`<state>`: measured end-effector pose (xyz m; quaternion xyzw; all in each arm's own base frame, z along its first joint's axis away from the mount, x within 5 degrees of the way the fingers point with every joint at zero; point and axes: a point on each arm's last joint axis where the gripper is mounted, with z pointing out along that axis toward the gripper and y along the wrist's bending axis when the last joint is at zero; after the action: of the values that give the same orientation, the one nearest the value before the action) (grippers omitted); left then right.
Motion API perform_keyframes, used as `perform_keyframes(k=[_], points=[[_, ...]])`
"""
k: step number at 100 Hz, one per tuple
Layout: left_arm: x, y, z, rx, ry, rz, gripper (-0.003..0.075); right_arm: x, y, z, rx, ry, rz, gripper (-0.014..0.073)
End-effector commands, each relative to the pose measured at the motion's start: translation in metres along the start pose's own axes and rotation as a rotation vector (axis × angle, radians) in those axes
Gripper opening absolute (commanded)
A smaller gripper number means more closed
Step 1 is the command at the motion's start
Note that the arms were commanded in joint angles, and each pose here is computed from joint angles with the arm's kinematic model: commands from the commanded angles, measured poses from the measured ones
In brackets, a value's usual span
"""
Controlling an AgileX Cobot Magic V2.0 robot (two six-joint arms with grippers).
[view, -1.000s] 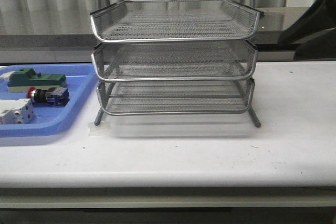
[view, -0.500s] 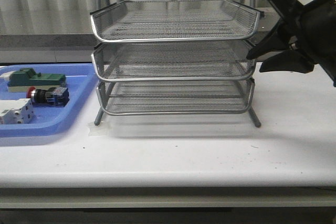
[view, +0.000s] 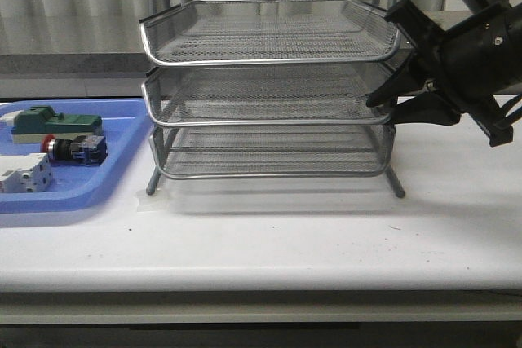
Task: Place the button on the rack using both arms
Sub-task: 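Grip the middle mesh tier with the right gripper and pull it outward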
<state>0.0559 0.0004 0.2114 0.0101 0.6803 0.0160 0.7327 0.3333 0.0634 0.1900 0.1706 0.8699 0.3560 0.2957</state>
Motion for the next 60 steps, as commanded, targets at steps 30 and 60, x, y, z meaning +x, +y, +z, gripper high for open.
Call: perform_keyframes(k=[30,60], points=[[0.006,0.000,-0.002,-0.008,-0.064,-0.007,-0.0020,-0.002,0.018,-0.010,-0.093,0.024,-0.074,-0.0051],[0.006,0.000,-0.002,-0.008,-0.064,-0.007,-0.0020,0.023,0.002,-0.015,-0.040,0.096,-0.085,-0.0051]])
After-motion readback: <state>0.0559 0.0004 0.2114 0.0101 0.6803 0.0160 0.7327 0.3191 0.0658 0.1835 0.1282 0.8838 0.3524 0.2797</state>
